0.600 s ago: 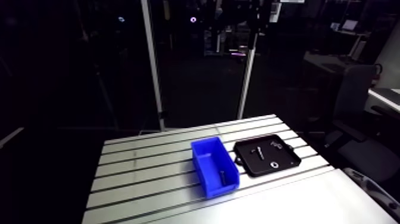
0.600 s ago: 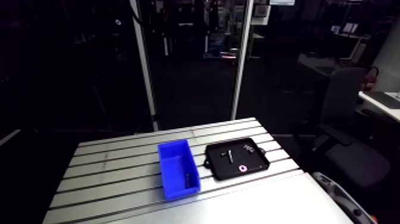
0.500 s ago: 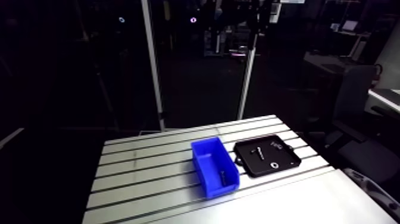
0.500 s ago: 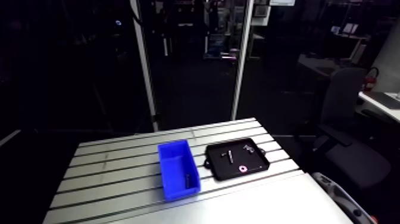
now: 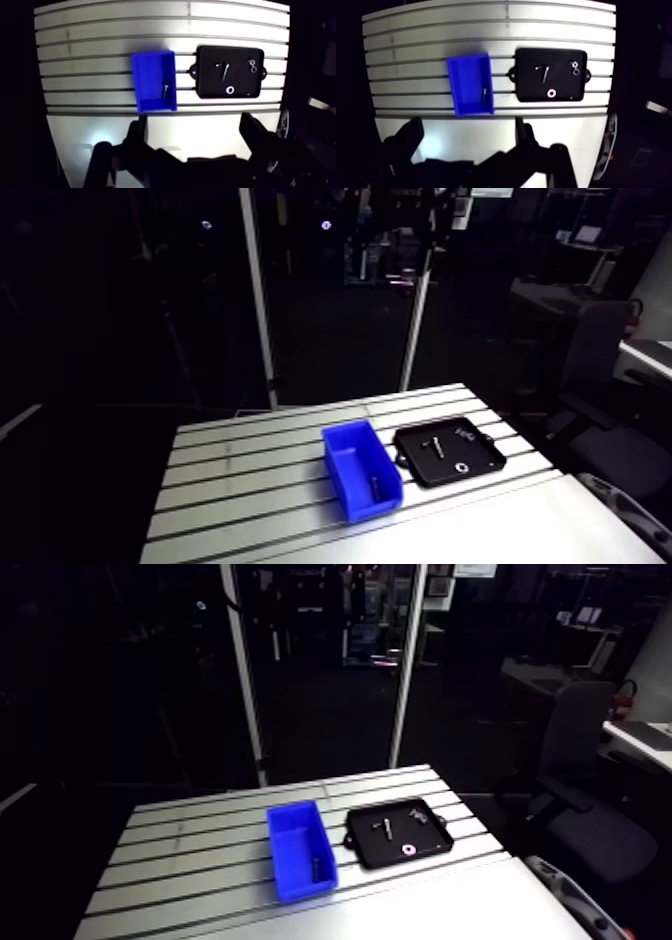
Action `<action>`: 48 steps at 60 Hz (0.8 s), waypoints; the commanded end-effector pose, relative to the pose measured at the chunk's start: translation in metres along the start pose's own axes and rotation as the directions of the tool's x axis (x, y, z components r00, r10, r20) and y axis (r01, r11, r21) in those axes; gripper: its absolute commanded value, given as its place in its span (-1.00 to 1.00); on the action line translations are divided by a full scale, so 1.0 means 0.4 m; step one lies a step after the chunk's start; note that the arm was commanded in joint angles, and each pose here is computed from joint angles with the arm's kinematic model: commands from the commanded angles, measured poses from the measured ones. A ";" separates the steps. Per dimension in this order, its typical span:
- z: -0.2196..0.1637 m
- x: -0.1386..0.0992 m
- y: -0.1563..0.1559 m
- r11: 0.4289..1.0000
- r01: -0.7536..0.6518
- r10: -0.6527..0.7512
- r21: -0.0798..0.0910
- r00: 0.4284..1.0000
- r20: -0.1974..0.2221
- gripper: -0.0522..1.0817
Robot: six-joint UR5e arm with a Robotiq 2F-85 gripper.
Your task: Pick up the M10 bolt from the tray and put it into the blue bin.
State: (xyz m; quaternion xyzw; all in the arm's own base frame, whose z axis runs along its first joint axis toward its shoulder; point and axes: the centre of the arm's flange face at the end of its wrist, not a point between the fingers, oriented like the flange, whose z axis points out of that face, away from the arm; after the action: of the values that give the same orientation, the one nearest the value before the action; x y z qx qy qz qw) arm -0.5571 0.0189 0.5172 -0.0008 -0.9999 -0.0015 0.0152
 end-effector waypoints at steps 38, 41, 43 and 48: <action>0.013 0.002 0.009 1.000 -0.004 0.004 -0.006 1.000 0.011 -0.89; 0.018 0.001 0.009 1.000 -0.004 0.004 -0.006 1.000 0.014 -0.89; 0.022 0.001 0.011 1.000 -0.005 0.005 -0.005 1.000 0.016 -0.89; 0.037 -0.003 0.020 1.000 -0.011 0.011 -0.002 1.000 0.027 -0.89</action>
State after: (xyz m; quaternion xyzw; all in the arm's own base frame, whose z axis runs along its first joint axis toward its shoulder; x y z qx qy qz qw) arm -0.5579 0.0218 0.5114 -0.0025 -0.9999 -0.0036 0.0097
